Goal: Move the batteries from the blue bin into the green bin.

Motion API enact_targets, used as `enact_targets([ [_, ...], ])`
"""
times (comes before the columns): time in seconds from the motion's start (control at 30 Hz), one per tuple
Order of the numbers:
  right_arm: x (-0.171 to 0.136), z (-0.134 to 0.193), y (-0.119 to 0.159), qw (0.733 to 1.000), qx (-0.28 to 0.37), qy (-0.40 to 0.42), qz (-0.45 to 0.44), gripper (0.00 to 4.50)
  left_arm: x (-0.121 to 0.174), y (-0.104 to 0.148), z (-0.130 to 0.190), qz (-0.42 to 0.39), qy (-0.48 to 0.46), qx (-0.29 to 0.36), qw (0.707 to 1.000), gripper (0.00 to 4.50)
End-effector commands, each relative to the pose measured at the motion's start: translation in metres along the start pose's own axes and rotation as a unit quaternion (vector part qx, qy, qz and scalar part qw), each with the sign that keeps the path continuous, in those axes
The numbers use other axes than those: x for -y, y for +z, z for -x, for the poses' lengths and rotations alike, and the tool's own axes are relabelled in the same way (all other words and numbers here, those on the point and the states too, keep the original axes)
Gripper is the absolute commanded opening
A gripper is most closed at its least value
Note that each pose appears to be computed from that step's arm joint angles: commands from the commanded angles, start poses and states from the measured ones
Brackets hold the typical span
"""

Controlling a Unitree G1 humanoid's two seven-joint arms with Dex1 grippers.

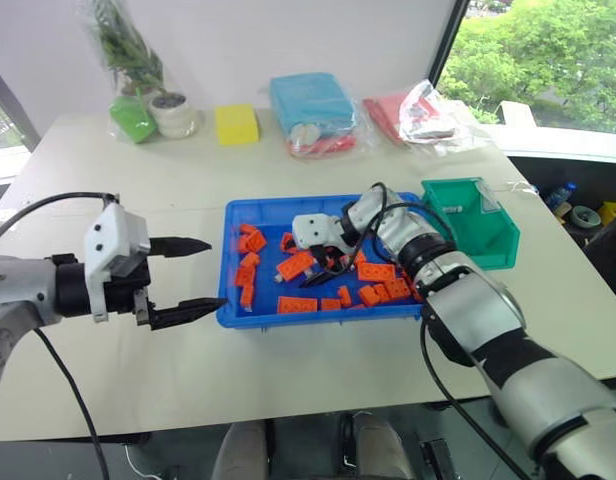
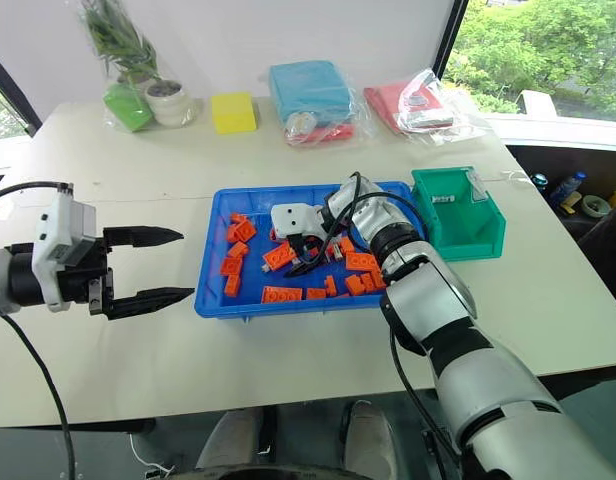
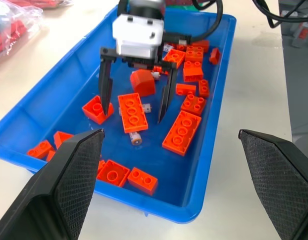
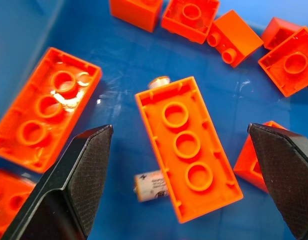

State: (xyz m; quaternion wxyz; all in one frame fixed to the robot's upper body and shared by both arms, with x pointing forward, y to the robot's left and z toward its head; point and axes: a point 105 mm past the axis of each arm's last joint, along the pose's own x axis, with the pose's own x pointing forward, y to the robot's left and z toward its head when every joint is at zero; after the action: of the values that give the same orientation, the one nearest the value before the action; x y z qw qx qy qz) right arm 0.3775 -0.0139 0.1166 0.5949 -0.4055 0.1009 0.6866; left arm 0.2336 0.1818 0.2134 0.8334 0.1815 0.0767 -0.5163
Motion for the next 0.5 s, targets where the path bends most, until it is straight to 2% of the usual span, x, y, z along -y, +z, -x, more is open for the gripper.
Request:
enact_targets([
  [0.03,0.006,0.001,0.006,1.000,0.002,-0.015,0.008,3.92,0.001,0.010,-0.002,-0.023,-0.004,0.008,1.000,4.50],
  [0.13,0.006,0.000,0.010,1.000,0.014,-0.014,0.007,2.73,-0.001,0.011,-0.002,-0.025,-0.003,0.009,1.000,4.50],
  [0.2,0.007,0.001,0.013,1.000,0.024,-0.014,0.003,1.59,-0.002,0.011,-0.002,-0.026,-0.003,0.009,1.000,4.50],
  [0.23,0.008,0.002,0.014,0.999,0.031,-0.014,0.001,1.21,-0.003,0.011,-0.002,-0.026,-0.003,0.009,1.000,4.50],
  [0.4,0.016,0.014,0.023,0.997,0.063,-0.035,-0.004,1.10,-0.005,0.011,-0.002,-0.027,-0.002,0.009,1.000,4.50],
  [0.5,0.027,0.023,0.039,0.992,0.107,-0.066,-0.012,1.10,-0.006,0.011,-0.002,-0.027,-0.003,0.009,1.000,4.50],
])
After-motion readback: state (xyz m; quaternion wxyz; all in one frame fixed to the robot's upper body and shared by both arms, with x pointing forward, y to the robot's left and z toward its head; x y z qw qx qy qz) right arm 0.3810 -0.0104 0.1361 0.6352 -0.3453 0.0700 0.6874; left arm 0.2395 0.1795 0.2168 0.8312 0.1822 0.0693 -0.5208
